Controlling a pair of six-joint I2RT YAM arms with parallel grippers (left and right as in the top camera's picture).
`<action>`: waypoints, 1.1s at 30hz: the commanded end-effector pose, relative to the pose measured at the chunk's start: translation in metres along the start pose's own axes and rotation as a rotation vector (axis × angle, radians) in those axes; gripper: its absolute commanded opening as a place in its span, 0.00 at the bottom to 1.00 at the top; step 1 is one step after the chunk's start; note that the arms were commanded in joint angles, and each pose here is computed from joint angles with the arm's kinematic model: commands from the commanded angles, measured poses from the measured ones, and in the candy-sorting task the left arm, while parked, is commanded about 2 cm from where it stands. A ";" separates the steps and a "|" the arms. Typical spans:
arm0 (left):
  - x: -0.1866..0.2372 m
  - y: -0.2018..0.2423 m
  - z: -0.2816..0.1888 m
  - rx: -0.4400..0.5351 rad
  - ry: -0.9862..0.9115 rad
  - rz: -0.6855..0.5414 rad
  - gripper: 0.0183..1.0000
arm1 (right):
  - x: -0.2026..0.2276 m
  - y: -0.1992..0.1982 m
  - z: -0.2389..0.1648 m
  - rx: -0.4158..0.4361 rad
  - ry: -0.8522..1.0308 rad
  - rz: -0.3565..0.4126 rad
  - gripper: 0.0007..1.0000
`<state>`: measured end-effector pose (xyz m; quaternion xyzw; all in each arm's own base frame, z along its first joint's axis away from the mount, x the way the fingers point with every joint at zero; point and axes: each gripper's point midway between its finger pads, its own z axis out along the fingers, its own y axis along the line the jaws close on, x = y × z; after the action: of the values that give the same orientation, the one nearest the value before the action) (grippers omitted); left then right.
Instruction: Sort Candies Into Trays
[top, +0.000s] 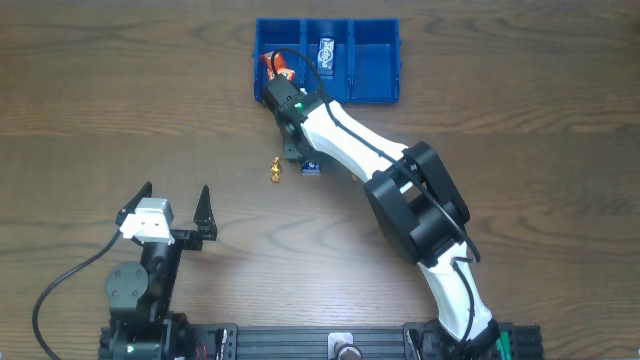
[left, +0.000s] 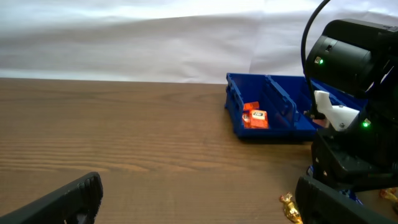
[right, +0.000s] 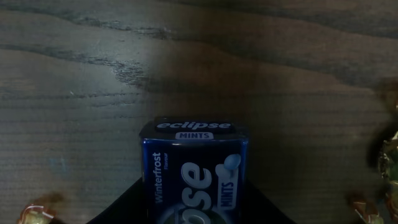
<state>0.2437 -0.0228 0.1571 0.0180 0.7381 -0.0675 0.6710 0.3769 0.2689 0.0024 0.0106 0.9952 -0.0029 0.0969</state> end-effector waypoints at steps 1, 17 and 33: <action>0.017 -0.001 0.001 0.013 0.052 -0.003 1.00 | -0.005 -0.001 -0.002 0.001 -0.011 0.008 0.34; 0.017 -0.001 0.001 0.013 0.052 -0.003 1.00 | -0.117 -0.021 -0.174 -0.008 -0.387 0.003 0.32; 0.017 -0.001 0.001 0.013 0.052 -0.003 1.00 | -0.179 -0.038 -0.160 -0.027 -0.514 0.044 0.31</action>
<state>0.2437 -0.0228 0.1571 0.0180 0.7381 -0.0675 0.6710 0.5100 0.2333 0.2215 0.0354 0.9318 0.0339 0.3598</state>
